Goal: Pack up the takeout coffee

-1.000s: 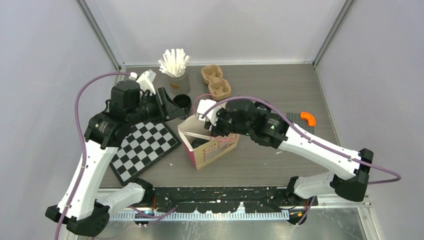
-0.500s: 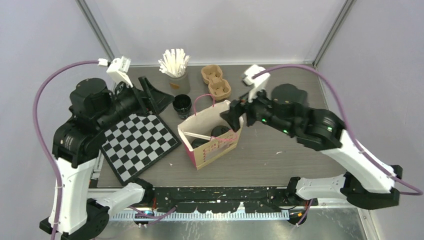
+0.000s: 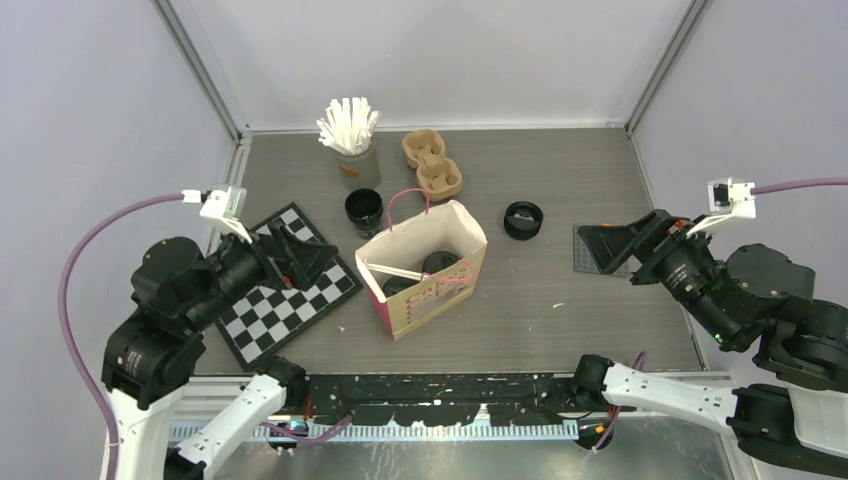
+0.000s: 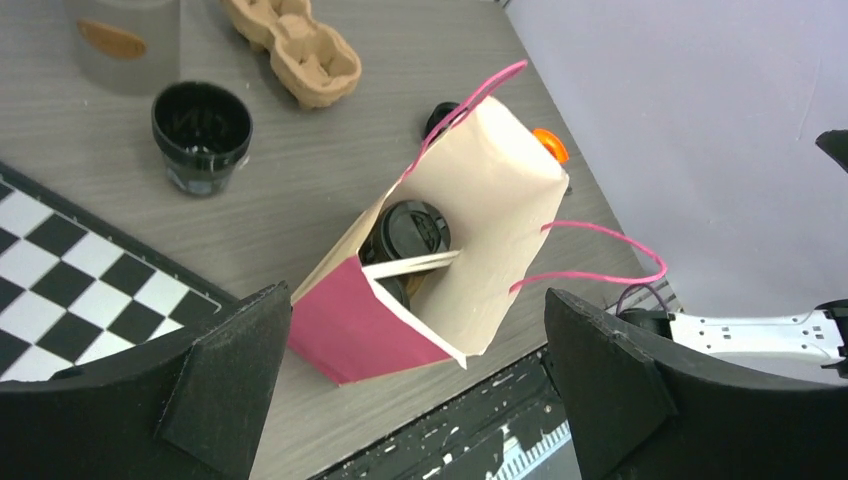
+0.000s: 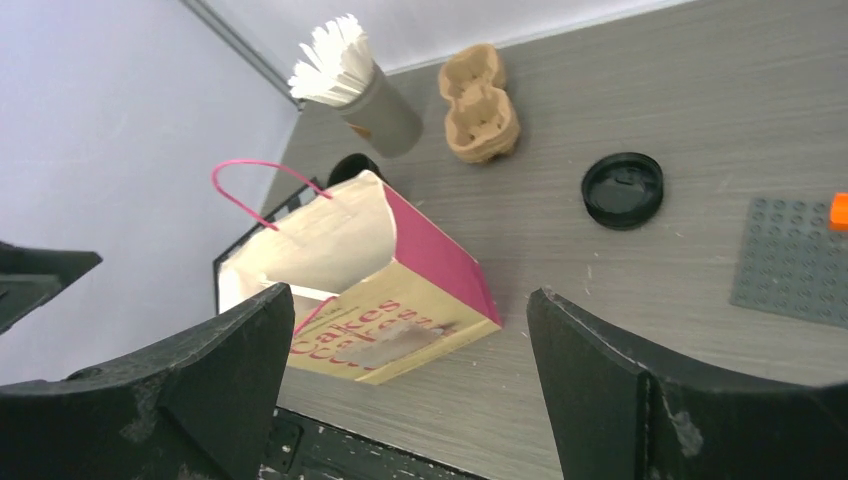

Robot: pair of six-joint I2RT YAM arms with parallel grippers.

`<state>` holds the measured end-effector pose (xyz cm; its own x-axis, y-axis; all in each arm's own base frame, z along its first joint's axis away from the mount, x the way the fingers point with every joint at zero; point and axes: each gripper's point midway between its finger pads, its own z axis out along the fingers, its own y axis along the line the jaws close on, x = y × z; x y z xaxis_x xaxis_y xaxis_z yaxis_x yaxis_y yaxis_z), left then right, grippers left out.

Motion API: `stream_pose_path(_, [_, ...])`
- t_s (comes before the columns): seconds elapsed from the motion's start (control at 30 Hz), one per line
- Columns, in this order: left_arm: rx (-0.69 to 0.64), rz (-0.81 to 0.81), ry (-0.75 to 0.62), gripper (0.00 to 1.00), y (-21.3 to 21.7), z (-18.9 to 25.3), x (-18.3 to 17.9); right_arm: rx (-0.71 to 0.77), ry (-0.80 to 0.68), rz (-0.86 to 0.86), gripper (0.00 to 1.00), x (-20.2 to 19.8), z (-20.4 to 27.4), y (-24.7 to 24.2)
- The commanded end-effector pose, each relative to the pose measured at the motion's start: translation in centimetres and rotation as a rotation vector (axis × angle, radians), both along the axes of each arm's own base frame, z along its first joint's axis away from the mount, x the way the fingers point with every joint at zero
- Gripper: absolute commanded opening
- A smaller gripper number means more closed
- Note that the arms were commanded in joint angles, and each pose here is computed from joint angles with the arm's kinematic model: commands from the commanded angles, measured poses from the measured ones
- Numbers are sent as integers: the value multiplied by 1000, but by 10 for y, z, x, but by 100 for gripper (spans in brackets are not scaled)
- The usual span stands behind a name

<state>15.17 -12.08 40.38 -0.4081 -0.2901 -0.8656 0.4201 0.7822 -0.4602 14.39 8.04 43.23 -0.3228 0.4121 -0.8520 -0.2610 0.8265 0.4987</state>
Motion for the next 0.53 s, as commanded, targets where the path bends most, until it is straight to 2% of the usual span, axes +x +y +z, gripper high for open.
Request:
stream_pose_path(0.0, [-29,11,0,100,2,-9,-5,-51,81,-96,91,8,-19,-6])
stream_pose_path(0.5, [-8,59,6,100,14,-15,-10,-65,125,-29,91,5,-36,13])
